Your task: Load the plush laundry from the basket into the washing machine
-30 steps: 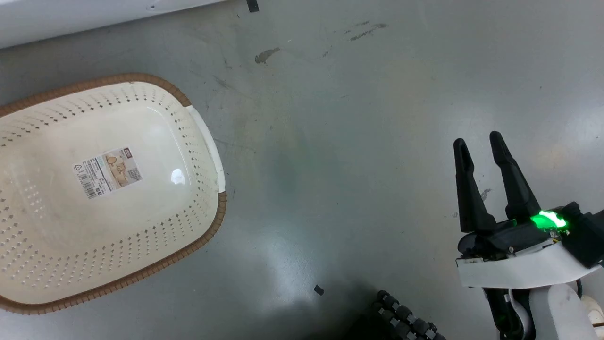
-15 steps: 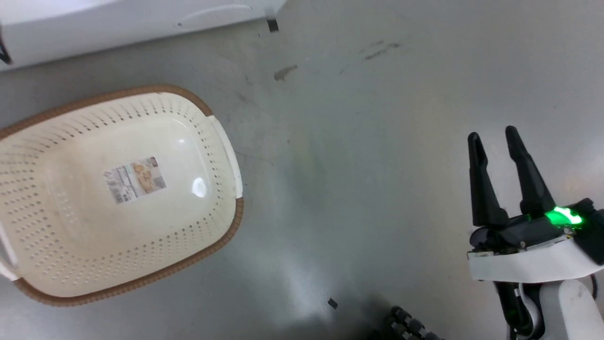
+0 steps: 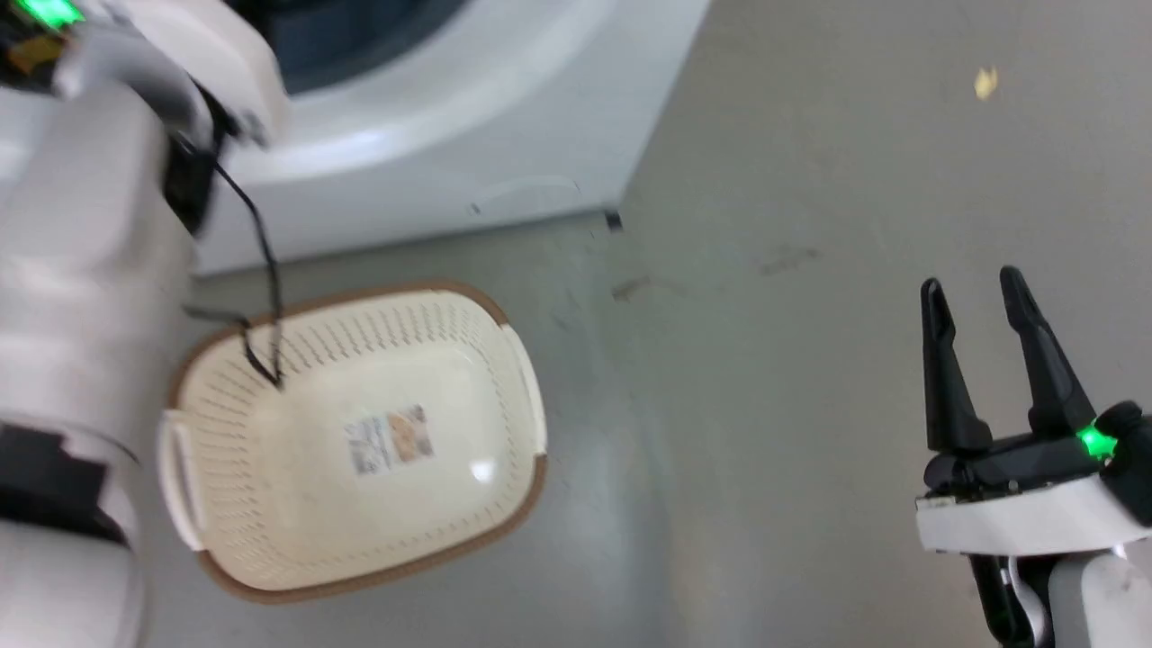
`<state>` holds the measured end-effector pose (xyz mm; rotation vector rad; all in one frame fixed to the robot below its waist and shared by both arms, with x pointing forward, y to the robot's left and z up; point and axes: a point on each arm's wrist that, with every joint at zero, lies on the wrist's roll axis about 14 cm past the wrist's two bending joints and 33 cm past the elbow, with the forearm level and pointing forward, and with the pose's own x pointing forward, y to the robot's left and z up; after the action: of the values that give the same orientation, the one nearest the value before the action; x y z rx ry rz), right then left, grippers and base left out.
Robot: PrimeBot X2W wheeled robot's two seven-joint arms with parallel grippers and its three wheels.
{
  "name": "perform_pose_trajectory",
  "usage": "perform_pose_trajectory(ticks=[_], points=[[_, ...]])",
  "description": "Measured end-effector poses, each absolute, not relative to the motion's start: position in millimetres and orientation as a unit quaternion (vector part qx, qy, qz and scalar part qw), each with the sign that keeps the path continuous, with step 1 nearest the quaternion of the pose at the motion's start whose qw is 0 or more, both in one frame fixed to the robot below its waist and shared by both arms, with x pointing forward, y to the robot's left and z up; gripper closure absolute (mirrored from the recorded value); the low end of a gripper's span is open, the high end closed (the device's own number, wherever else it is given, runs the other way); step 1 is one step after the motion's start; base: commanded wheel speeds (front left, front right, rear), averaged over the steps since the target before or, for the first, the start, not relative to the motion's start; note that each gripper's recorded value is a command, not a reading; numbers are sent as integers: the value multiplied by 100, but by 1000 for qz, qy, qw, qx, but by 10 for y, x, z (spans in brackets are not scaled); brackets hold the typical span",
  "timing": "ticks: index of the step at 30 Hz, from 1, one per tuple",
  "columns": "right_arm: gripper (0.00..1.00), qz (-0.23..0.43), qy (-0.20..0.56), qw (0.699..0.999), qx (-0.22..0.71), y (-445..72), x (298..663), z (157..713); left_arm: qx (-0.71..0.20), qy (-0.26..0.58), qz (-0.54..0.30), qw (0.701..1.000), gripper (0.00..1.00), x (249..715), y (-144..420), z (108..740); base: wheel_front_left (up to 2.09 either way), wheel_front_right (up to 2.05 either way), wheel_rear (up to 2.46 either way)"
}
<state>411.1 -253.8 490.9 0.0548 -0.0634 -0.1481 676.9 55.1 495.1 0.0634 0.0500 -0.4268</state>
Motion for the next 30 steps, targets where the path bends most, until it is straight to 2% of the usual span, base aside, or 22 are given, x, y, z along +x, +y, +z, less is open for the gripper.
perform_pose_trajectory(ticks=[1, 7, 8, 9, 10, 11, 12, 13, 17, 20, 30], points=[[0, -74, -32, 996, 27, -2538, 4111, 4909, 31, 25, -212, 977, 0, 6769, 551, 4951, 0, 0, 0], [0, -44, -73, 996, 34, -2323, 3935, 5225, 0, -18, -196, 980, 0, 5988, 759, 5345, 0, 0, 0], [0, -44, -73, 996, 34, -2323, 3935, 5225, 0, -18, -196, 980, 0, 5988, 759, 5345, 0, 0, 0], [0, -32, -80, 996, 37, -2243, 3890, 5282, -3, -20, -187, 982, 0, 5726, 871, 5341, 0, 0, 0], [0, -32, -80, 996, 37, -2243, 3890, 5282, -3, -20, -187, 982, 0, 5726, 871, 5341, 0, 0, 0], [0, -21, -87, 995, 42, -2166, 3841, 5333, -9, -14, -173, 985, 0, 5439, 985, 5271, 0, 0, 0], [0, -21, -87, 995, 42, -2166, 3841, 5333, -9, -14, -173, 985, 0, 5439, 985, 5271, 0, 0, 0], [0, -12, -92, 995, 47, -2101, 3787, 5371, -19, -19, -153, 988, 0, 5177, 1105, 5277, 0, 0, 0], [0, 0, -96, 994, 52, -2017, 3712, 5403, -35, -38, -121, 991, 0, 4826, 1287, 5360, 0, 0, 0], [0, 16, -97, 994, 51, -1910, 3621, 5416, -44, -54, -96, 993, 0, 4341, 1385, 5389, 0, 0, 0], [0, 61, -86, 994, 37, -1614, 3493, 5352, -54, -32, -31, 998, 0, 3574, 1549, 5135, 0, 0, 0]])
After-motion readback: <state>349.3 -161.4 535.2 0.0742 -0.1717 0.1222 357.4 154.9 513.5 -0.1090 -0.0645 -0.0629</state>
